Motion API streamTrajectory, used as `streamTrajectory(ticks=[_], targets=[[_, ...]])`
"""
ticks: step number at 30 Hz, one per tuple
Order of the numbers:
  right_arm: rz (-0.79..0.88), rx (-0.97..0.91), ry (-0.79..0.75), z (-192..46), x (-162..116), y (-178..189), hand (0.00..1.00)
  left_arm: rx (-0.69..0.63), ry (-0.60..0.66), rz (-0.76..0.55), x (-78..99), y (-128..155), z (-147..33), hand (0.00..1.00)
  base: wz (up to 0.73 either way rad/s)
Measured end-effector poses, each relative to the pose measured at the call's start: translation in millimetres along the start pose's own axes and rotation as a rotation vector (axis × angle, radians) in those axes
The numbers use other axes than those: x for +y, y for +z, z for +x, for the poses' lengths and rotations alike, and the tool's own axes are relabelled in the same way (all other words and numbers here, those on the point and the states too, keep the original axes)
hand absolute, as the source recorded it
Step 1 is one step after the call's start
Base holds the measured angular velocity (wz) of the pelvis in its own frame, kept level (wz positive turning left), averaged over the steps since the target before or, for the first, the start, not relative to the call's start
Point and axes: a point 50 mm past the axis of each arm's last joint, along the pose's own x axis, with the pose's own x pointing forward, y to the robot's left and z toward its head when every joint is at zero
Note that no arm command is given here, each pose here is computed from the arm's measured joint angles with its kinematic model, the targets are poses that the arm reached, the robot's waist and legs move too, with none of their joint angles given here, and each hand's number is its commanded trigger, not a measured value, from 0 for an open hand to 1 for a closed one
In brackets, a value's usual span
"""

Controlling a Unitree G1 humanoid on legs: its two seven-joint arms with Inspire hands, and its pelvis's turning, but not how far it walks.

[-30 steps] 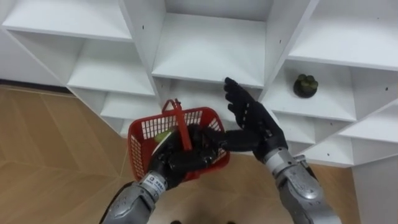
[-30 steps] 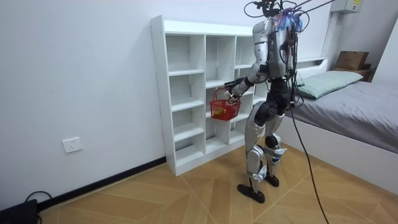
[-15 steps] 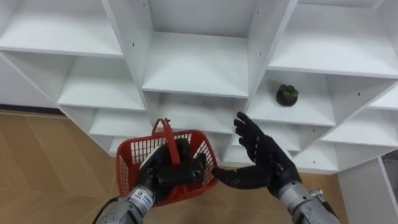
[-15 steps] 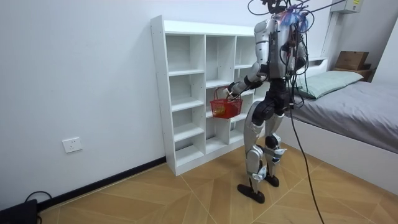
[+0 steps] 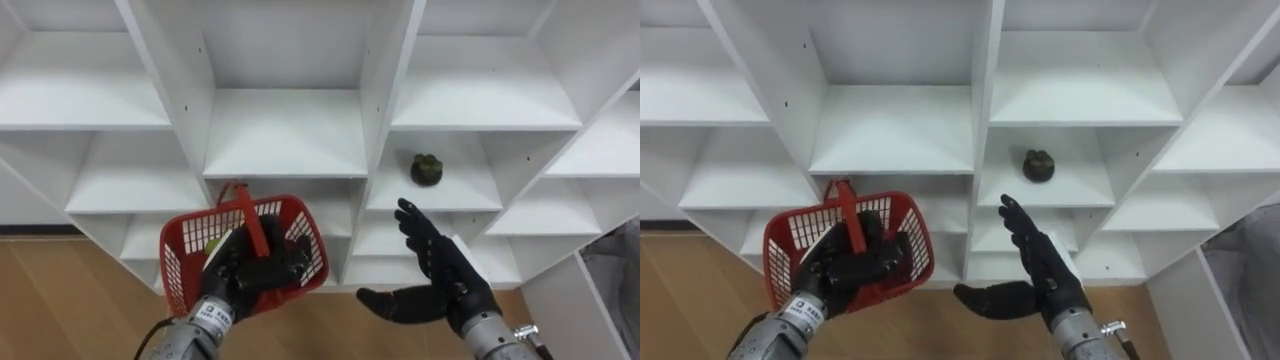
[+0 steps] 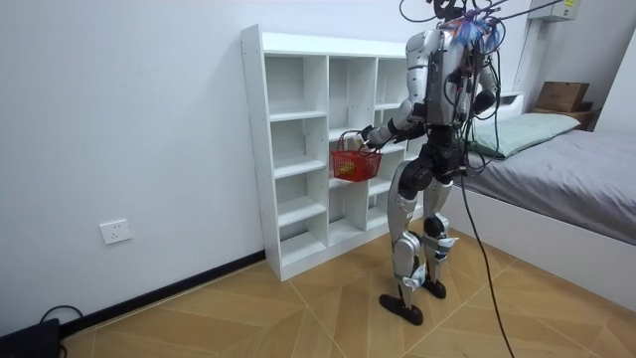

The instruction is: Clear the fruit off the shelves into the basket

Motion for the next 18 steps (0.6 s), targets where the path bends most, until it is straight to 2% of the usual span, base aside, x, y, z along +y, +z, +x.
streamTrajectory(ticks=[11,18], targets=[[-0.023,-0.060,-0.141,2.1,-8.0,11.6,0.00,-0.039,0.016,-0.004,-4.8,7.1,2.0,1.00,-0.02],[-0.024,-0.071,-0.213,1.1,-18.6,13.1,0.00,-0.039,0.040,0.020,1.4,7.5,-2.7,1.00,-0.04]])
